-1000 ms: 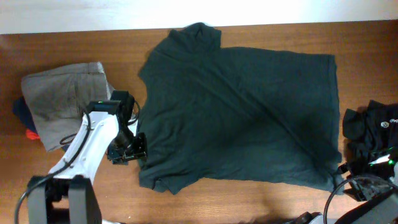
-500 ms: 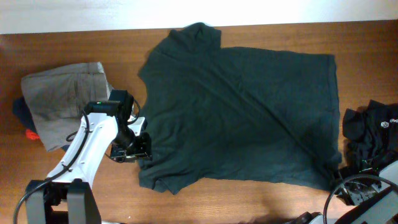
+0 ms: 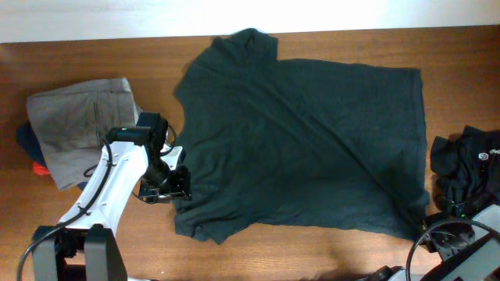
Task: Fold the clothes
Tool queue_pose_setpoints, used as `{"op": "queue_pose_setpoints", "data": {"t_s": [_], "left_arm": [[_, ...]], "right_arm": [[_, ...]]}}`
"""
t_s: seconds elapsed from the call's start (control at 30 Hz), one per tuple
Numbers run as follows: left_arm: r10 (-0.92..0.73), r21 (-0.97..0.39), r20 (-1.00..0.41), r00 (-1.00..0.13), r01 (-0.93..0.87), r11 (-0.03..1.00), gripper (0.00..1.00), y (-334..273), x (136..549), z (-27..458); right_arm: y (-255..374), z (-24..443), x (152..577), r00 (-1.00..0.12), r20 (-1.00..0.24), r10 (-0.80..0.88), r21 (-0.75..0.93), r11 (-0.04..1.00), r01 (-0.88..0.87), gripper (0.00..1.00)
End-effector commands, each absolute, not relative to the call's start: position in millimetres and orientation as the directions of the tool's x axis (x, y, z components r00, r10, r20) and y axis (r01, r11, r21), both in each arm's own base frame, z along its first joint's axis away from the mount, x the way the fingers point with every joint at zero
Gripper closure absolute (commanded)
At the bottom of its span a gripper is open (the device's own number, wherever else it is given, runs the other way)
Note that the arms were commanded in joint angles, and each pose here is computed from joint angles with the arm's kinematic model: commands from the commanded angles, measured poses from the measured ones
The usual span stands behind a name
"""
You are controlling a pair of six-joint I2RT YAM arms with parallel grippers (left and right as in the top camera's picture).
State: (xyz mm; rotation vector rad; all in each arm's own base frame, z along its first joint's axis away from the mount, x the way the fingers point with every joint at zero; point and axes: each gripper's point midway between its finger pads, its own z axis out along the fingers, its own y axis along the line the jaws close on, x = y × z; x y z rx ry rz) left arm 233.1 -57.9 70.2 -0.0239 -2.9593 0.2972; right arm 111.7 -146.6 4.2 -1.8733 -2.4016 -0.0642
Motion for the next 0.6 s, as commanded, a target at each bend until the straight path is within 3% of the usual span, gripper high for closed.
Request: {"op": "queue_pose_setpoints", "data": {"t_s": [0.0, 0.27, 0.43, 0.57], "left_arm": [[0.084, -0.253, 0.117, -0.99, 0.052, 0.966, 0.45, -65, 238, 79], [0.19, -0.365, 0.076, -0.979, 0.15, 0.919, 0.47, -83, 237, 85], [0.295, -0.498, 0.015, -0.955, 0.249, 0.831, 0.5, -112, 233, 95], [0.417, -0.517, -0.006, -0.909, 0.36, 0.777, 0.5, -135, 220, 97]], "right_arm": [[-166, 29, 125, -0.239, 0.048, 0.97, -0.006, 0.24, 0.971, 0.96], [-175, 86, 172, -0.37, -0.005, 0.929, 0.208, 0.363, 0.908, 0.96], [-162, 93, 197, -0.445, -0.017, 0.895, 0.325, 0.426, 0.844, 0.96], [-155, 94, 206, -0.48, -0.023, 0.877, 0.338, 0.458, 0.822, 0.96]]}}
